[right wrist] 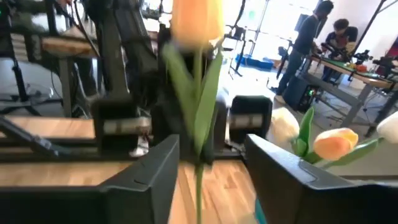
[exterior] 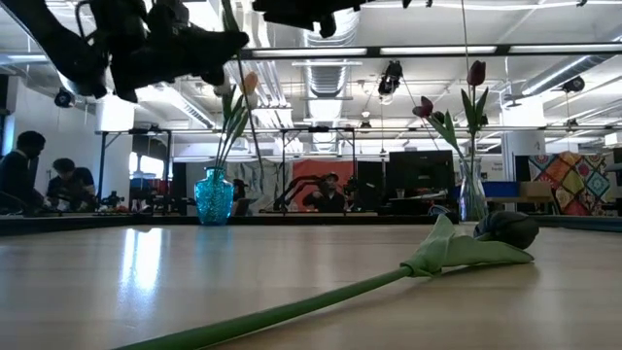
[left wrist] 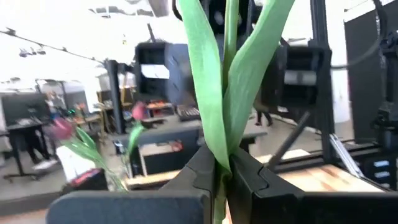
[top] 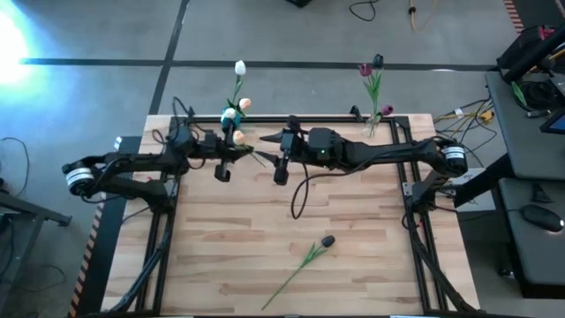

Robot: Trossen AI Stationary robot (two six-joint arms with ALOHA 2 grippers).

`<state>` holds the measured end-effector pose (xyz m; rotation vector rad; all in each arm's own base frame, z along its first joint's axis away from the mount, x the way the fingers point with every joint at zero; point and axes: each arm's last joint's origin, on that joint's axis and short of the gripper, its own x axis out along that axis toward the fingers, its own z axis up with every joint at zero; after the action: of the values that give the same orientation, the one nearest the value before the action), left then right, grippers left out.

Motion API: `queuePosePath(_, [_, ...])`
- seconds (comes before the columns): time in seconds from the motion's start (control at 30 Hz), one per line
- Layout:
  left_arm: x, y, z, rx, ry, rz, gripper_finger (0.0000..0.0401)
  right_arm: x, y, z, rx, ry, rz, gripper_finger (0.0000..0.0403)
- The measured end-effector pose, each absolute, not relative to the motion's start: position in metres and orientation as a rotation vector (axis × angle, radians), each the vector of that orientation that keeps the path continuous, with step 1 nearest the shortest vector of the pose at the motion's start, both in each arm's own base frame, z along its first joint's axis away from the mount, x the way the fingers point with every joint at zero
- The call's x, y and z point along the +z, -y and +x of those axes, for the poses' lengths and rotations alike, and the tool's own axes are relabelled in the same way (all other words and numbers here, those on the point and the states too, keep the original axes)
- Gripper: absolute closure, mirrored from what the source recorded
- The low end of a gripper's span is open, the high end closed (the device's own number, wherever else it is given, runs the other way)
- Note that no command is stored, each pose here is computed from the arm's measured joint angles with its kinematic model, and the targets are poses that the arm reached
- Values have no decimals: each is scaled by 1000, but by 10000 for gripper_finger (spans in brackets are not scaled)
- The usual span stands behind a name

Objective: Sort flowers into vase by color
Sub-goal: Put the orange flower into the blue vase

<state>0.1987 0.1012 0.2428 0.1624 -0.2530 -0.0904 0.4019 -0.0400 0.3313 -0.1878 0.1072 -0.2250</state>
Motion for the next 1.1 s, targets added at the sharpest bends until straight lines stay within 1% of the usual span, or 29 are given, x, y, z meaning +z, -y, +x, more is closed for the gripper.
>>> queuePosePath(0.1, [256,-103,188,-55,270,187,401,329,37,400,-237,-149,-208,264])
queuePosePath(0.3, [292,-109,163,15,228,232,401,322,34,399,-243,-182,-229,376])
queuePosePath(0.33, [300,-111,158,37,212,235,401,320,34,398,-244,-189,-232,384])
queuePosePath(0.53, [333,-116,132,186,114,271,401,312,35,397,-264,-215,-230,391])
queuePosePath(0.7, [350,-116,110,302,125,321,401,308,35,396,-265,-227,-229,392])
queuePosePath(0.9, [351,-129,92,473,110,327,401,308,35,396,-264,-230,-232,392])
queuePosePath(1.1, [335,-163,100,522,62,267,401,307,35,396,-259,-231,-248,392])
